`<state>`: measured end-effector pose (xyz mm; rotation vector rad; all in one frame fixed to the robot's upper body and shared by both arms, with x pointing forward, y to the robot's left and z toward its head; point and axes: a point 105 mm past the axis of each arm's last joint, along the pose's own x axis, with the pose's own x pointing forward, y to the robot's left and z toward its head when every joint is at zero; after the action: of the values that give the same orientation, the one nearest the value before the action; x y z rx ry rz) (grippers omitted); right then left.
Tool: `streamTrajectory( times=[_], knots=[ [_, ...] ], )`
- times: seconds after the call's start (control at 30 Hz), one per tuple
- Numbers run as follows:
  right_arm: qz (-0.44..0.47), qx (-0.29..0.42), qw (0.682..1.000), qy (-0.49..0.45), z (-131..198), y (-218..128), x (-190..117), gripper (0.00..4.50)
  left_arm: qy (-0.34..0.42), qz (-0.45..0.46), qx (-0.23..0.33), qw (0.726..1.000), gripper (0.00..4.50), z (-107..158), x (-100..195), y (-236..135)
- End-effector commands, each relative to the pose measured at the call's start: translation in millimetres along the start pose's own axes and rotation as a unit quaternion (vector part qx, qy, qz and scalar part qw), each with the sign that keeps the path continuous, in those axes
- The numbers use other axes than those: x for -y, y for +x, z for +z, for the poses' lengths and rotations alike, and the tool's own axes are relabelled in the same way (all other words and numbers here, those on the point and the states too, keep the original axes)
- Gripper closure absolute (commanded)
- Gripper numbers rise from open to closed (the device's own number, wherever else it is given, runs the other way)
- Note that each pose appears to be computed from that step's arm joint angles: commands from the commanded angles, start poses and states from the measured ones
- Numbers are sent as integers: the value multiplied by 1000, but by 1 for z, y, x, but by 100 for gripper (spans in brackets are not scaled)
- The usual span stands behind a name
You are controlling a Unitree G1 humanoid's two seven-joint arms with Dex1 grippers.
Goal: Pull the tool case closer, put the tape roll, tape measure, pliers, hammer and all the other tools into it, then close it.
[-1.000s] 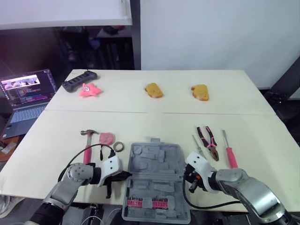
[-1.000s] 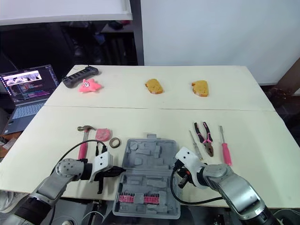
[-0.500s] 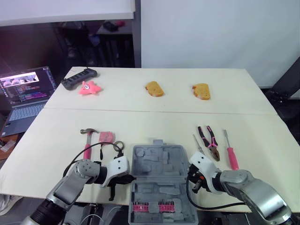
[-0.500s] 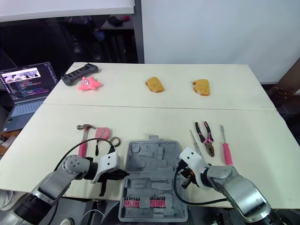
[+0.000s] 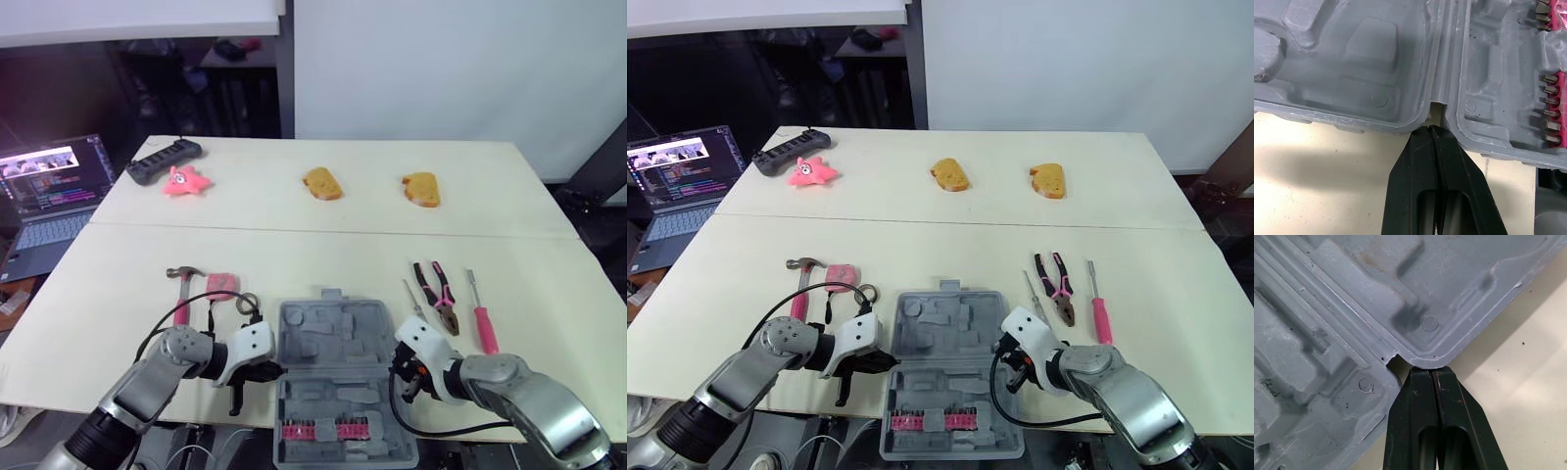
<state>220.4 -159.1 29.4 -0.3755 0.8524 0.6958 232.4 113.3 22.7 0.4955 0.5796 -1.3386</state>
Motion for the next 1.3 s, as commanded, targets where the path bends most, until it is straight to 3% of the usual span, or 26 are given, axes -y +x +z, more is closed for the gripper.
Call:
streamTrajectory(
  times=[0.03, 1.03, 1.3],
  knots=[
    [-1, -7, 1000, 3, -3, -3, -1, 447, 16, 4, 13, 1000, 450, 7, -3, -2],
    [31, -21, 999, 19, -5, -3, -24, 447, 12, 21, 7, 1000, 450, -7, -9, -1],
    [-5, -12, 1000, 26, -8, -13, -7, 447, 9, 40, 8, 999, 450, -8, -19, -15]
  ],
)
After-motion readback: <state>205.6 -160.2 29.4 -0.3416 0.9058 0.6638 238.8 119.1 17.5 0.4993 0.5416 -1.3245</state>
